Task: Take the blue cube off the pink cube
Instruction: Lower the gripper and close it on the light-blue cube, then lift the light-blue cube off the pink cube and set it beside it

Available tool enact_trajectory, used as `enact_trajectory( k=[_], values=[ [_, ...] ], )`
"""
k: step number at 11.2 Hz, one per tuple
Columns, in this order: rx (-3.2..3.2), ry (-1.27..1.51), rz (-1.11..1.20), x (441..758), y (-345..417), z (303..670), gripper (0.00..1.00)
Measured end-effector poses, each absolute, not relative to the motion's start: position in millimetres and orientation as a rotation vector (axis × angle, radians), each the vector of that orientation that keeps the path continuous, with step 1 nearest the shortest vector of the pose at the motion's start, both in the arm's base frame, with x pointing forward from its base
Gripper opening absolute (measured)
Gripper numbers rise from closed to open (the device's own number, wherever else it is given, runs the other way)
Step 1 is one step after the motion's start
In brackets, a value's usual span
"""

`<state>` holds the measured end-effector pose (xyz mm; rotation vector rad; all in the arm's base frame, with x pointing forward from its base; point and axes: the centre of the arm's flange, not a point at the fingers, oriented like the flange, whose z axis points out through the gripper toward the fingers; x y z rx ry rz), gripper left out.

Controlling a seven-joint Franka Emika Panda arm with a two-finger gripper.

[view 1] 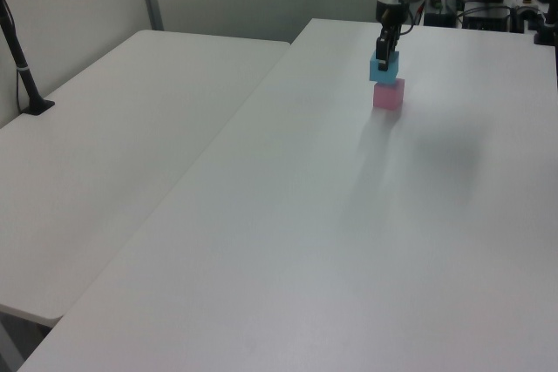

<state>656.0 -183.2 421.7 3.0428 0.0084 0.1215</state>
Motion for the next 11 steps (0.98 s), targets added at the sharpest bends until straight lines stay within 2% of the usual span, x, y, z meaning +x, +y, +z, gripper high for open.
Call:
enact_trajectory(
  k=[2, 5, 11],
  values=[
    [3.049, 0.007, 0.135, 655, -174, 436, 0.57],
    [3.078, -0.071, 0.160, 665, -122, 441, 0.57],
    [3.097, -0.119, 0.098, 679, -17, 409, 0.57]
  ],
)
